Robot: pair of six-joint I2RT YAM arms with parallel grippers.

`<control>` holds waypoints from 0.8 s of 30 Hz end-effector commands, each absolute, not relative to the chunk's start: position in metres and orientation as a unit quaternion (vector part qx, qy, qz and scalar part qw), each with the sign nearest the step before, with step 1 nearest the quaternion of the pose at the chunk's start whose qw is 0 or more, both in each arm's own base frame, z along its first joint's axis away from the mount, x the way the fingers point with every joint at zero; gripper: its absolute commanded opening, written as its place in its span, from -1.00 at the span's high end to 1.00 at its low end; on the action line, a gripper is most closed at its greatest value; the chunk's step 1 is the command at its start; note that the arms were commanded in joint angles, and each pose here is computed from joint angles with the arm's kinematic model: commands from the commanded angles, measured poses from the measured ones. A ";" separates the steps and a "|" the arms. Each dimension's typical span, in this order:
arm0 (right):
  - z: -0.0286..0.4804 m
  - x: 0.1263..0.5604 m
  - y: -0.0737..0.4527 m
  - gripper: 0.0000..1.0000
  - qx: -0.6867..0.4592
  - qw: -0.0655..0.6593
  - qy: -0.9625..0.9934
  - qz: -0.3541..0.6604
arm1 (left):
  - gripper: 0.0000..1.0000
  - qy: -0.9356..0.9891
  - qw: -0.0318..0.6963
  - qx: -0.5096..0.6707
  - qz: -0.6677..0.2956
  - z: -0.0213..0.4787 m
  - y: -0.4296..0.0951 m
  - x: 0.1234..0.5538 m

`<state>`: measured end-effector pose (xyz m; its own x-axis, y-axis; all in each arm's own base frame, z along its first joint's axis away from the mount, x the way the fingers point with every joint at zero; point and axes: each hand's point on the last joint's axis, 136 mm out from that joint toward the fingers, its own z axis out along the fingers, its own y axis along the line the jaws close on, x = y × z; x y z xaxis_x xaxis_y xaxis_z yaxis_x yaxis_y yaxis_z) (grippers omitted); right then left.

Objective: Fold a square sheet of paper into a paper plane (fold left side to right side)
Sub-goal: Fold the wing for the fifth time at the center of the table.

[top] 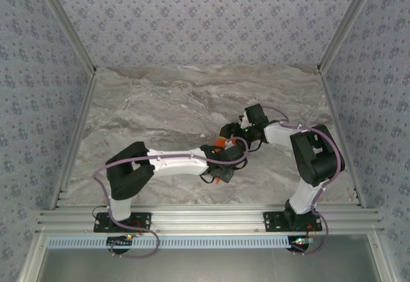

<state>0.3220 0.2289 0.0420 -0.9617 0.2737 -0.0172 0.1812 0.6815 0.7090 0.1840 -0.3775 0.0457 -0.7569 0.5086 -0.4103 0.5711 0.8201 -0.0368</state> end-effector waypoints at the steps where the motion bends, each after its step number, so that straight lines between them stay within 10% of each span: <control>1: 0.053 0.329 0.231 -0.52 0.126 0.066 0.905 0.401 | 0.78 0.931 0.199 0.256 -0.169 0.065 -0.389 0.187; 24: 0.095 0.331 0.181 -0.66 0.116 0.142 0.905 0.385 | 0.78 0.895 0.169 0.141 -0.389 0.072 -0.386 0.200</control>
<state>0.3428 0.1930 0.0969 -0.9292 0.3389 -0.1473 0.1132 0.6406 0.7595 0.1941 -0.3743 0.0440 -0.9034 0.1905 -0.3841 0.3879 0.7448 -0.5430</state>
